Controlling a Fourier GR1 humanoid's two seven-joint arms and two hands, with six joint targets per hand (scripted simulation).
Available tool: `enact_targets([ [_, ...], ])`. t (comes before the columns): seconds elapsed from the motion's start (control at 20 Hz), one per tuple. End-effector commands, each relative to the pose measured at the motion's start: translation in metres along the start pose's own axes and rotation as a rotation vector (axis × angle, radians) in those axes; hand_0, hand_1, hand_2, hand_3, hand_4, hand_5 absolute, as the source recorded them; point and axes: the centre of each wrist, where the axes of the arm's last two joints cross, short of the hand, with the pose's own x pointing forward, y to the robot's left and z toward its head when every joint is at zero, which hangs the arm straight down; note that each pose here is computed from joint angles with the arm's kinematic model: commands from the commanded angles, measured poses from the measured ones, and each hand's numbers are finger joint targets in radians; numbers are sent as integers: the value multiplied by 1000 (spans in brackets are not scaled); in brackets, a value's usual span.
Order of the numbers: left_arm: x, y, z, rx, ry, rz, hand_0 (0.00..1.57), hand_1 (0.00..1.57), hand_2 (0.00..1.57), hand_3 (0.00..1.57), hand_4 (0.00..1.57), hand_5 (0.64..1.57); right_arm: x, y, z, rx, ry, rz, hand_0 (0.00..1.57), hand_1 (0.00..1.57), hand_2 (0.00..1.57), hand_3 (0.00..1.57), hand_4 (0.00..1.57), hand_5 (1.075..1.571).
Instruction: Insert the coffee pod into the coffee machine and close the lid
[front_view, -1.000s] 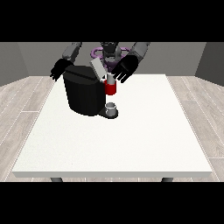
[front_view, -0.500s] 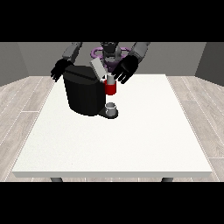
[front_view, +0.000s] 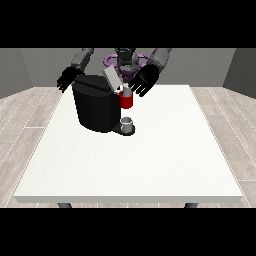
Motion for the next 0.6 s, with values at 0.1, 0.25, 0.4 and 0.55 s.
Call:
enact_targets([
  [0.1,-7,0,2,-11,13,-38,1118,1118,1158,990,442,1571,-2,4,7,28,-24,9,0,0,0,0,438,1571],
  [0.25,11,13,-4,30,-12,-52,1056,1056,1108,937,393,1571,15,20,-8,20,-42,-34,0,0,0,0,477,1571],
  [0.4,6,10,-2,7,-1,-66,1058,1058,1125,961,367,1571,3,-2,-3,10,-13,-10,0,0,0,0,415,1571],
  [0.55,9,0,-3,21,-44,-74,1064,1064,1117,952,360,1571,1,11,-1,2,-39,17,0,0,0,0,465,1571],
])
